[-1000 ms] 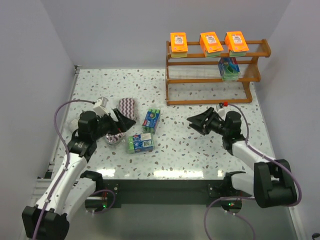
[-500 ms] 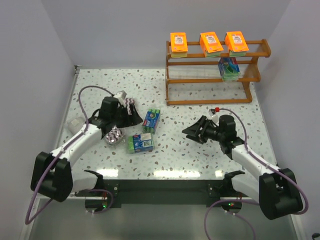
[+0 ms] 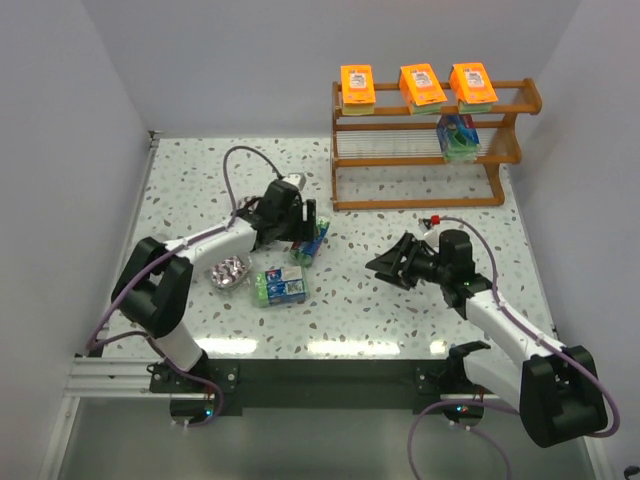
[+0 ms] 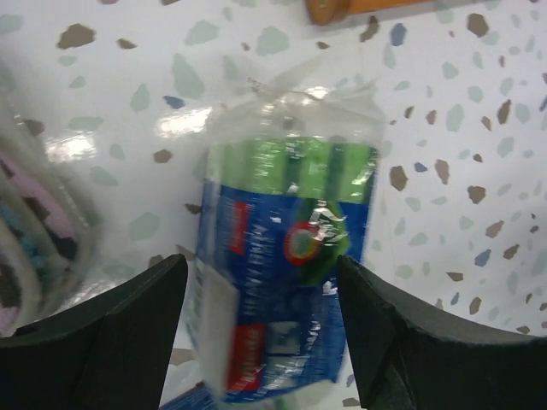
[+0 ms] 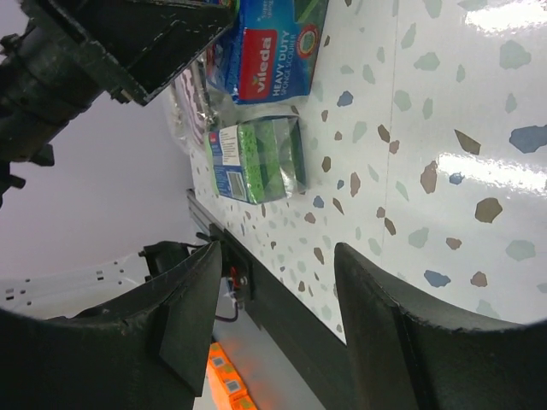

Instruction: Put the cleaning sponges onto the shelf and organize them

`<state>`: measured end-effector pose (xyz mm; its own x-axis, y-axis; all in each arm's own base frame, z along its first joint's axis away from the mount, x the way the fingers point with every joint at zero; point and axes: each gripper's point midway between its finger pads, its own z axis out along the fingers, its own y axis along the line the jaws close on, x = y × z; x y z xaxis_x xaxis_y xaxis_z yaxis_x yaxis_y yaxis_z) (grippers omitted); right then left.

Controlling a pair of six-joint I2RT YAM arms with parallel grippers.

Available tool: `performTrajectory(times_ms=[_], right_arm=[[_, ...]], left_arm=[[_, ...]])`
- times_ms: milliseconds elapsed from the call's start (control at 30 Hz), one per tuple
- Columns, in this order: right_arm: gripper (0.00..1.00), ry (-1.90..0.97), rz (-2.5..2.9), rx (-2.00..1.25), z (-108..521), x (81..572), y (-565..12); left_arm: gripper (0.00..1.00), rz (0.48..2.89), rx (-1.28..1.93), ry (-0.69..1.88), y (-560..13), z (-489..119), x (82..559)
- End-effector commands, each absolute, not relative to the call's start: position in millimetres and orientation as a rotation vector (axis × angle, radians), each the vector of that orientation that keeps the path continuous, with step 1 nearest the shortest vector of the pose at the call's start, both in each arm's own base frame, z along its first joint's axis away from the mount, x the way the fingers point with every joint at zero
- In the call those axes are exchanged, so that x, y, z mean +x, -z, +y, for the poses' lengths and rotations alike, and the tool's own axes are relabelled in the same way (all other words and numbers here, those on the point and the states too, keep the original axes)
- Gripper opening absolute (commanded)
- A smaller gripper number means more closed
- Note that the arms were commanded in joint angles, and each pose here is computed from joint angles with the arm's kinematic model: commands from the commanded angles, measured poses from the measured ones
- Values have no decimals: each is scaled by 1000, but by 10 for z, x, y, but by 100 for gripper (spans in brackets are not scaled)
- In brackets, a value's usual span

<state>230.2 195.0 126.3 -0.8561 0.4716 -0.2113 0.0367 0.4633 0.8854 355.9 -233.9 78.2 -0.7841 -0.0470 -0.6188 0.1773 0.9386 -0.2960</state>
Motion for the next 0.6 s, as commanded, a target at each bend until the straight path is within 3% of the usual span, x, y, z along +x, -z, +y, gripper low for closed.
performTrajectory(times_ms=[0,267,567], right_arm=[[59,-1358,2260,381,1959,2338,-1379],[59,-1302,2299,422,1908,2321,-1266],[59,-1163,2348,504,1756,2303,-1179]], left_arm=[[75,2348,194,462,-1029,-2686,3575],[75,2339,289,693,-1139,-3396,3172],[74,2348,291,880,-1175,-3643,2815]])
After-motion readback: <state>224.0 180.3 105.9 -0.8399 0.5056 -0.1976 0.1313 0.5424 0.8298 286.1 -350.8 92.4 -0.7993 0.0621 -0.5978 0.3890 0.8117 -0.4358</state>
